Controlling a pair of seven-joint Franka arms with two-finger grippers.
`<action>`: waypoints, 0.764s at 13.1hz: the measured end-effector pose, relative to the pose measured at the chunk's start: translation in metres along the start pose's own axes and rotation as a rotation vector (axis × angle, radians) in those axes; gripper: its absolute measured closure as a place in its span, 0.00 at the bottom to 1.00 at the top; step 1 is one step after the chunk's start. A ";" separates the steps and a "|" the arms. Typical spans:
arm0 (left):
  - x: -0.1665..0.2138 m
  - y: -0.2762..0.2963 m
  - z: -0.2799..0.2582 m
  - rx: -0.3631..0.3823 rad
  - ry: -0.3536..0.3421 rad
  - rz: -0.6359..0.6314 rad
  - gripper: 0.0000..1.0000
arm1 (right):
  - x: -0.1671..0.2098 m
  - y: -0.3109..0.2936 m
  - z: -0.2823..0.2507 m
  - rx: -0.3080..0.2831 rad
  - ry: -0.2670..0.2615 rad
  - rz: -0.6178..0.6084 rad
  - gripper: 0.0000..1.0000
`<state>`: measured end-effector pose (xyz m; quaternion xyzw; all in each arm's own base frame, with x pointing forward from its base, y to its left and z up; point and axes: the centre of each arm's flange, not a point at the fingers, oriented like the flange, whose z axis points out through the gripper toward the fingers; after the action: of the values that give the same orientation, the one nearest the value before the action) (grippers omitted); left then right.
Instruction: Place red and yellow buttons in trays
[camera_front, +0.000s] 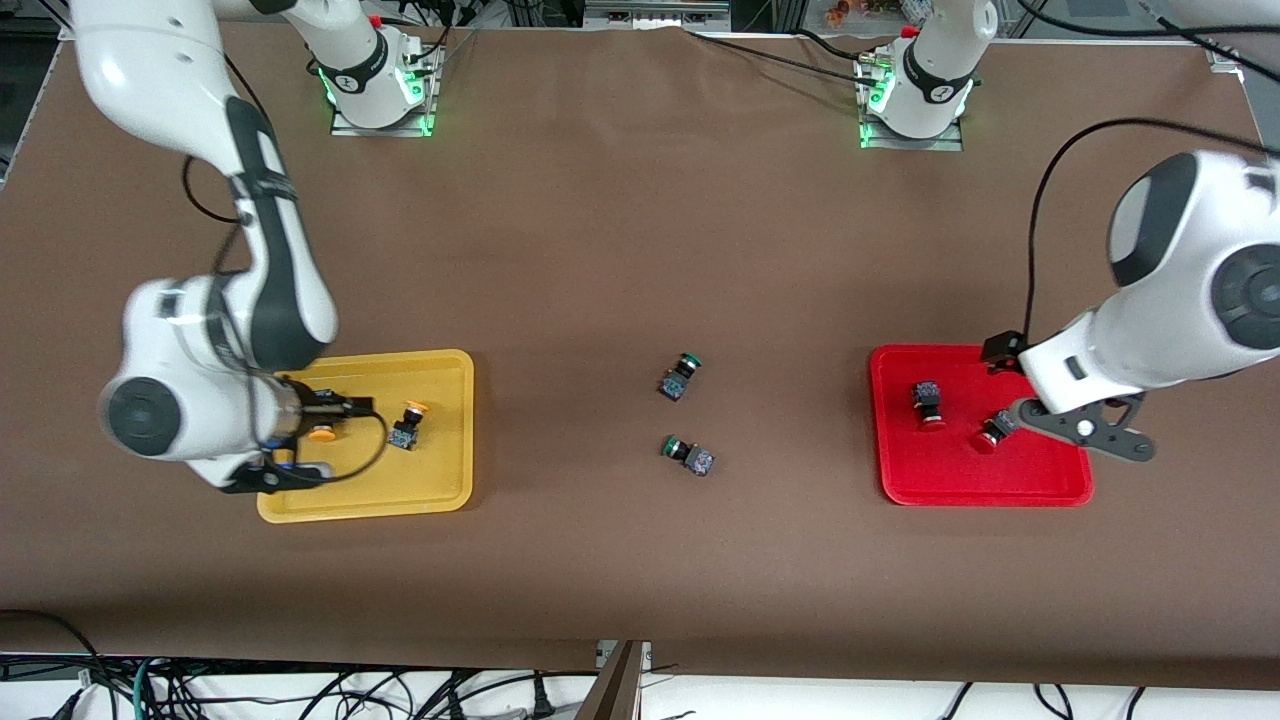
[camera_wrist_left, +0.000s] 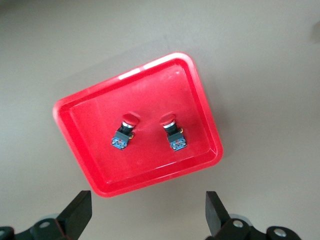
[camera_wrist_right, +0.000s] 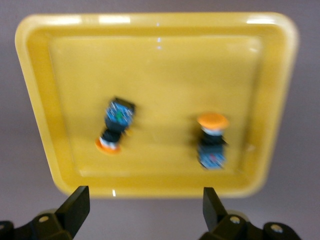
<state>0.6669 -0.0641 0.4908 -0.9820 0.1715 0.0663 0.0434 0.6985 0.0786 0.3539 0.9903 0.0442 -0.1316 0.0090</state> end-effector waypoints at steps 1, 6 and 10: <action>-0.002 0.003 -0.019 0.007 0.022 -0.008 0.00 | -0.017 0.022 -0.026 -0.002 -0.023 -0.014 0.00; -0.068 -0.004 -0.079 -0.111 0.057 -0.191 0.00 | -0.113 0.054 -0.140 0.010 -0.086 -0.002 0.00; -0.115 -0.006 -0.083 -0.091 0.108 -0.290 0.00 | -0.182 0.042 -0.215 0.005 0.022 -0.053 0.00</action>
<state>0.5713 -0.0294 0.5902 -0.9995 0.0266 0.0140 -0.0014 0.5831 0.0281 0.6092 0.9902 0.0702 -0.1209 0.0024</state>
